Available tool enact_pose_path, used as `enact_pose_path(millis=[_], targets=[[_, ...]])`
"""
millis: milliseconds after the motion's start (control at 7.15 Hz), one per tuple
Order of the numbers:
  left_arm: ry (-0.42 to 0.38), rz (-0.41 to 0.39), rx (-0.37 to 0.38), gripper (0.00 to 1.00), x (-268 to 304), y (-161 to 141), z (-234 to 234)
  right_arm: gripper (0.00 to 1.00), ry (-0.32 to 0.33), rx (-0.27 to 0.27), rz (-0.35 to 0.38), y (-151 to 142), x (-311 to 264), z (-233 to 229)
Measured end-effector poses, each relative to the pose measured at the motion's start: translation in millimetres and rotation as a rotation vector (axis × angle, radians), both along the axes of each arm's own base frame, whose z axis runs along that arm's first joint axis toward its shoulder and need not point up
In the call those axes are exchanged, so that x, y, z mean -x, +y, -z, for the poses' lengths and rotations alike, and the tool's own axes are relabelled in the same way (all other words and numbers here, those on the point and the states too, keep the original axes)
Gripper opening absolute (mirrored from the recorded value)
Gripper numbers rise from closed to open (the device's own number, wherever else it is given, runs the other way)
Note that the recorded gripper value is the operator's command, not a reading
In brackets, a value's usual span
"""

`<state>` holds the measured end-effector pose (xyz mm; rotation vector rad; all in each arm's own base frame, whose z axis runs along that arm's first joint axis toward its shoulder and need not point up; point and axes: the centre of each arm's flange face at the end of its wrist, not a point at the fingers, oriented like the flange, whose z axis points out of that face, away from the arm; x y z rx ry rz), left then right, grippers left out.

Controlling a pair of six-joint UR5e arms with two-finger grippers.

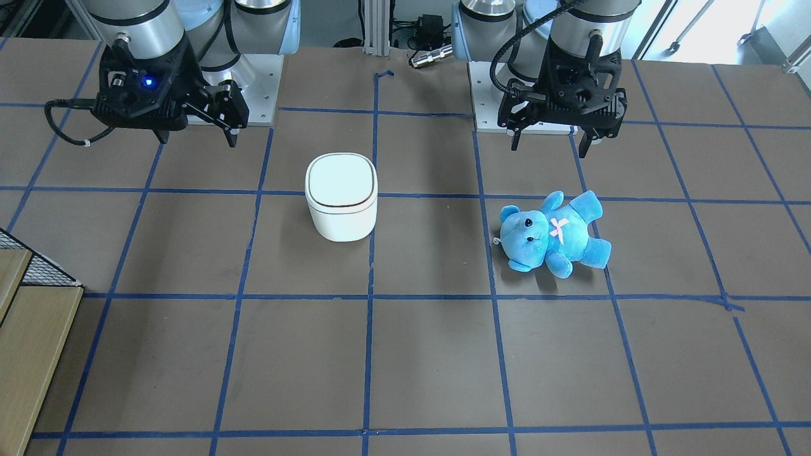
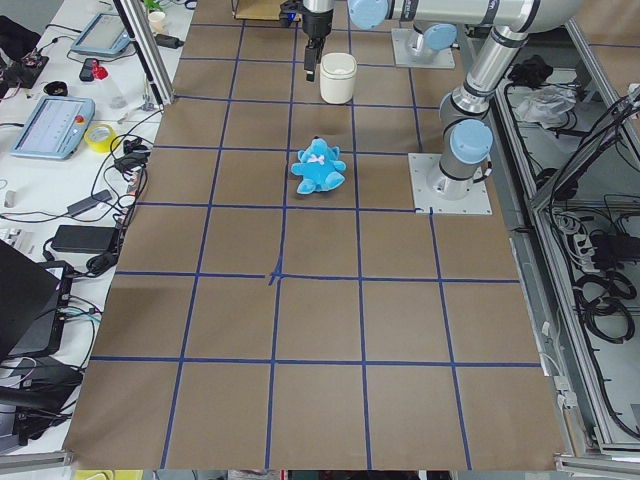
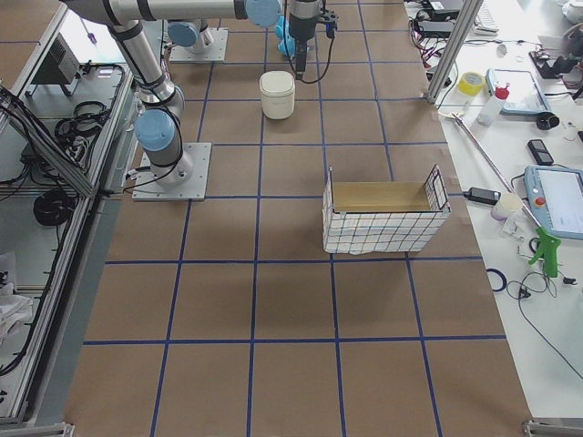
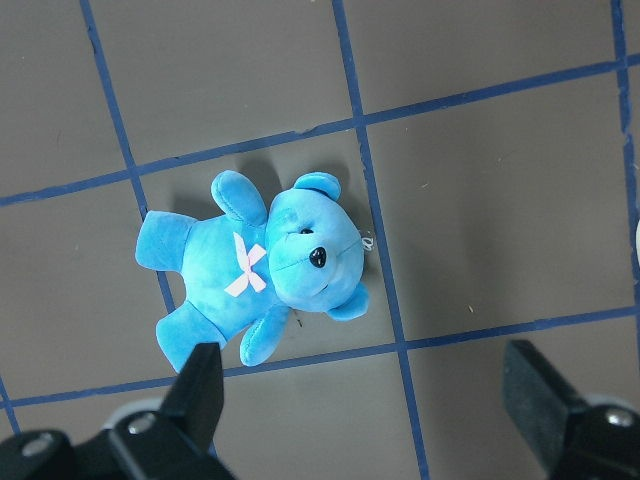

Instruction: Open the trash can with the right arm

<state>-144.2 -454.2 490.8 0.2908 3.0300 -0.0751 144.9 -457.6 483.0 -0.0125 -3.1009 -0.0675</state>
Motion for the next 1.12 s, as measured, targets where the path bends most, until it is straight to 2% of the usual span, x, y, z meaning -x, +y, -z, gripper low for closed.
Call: enact_pose_path(millis=[1118], targets=[[0.0,0.0,0.0,1.0,0.0,0.0,0.0,0.99,0.002,-0.006,0.003,0.4,-0.8,2.6]])
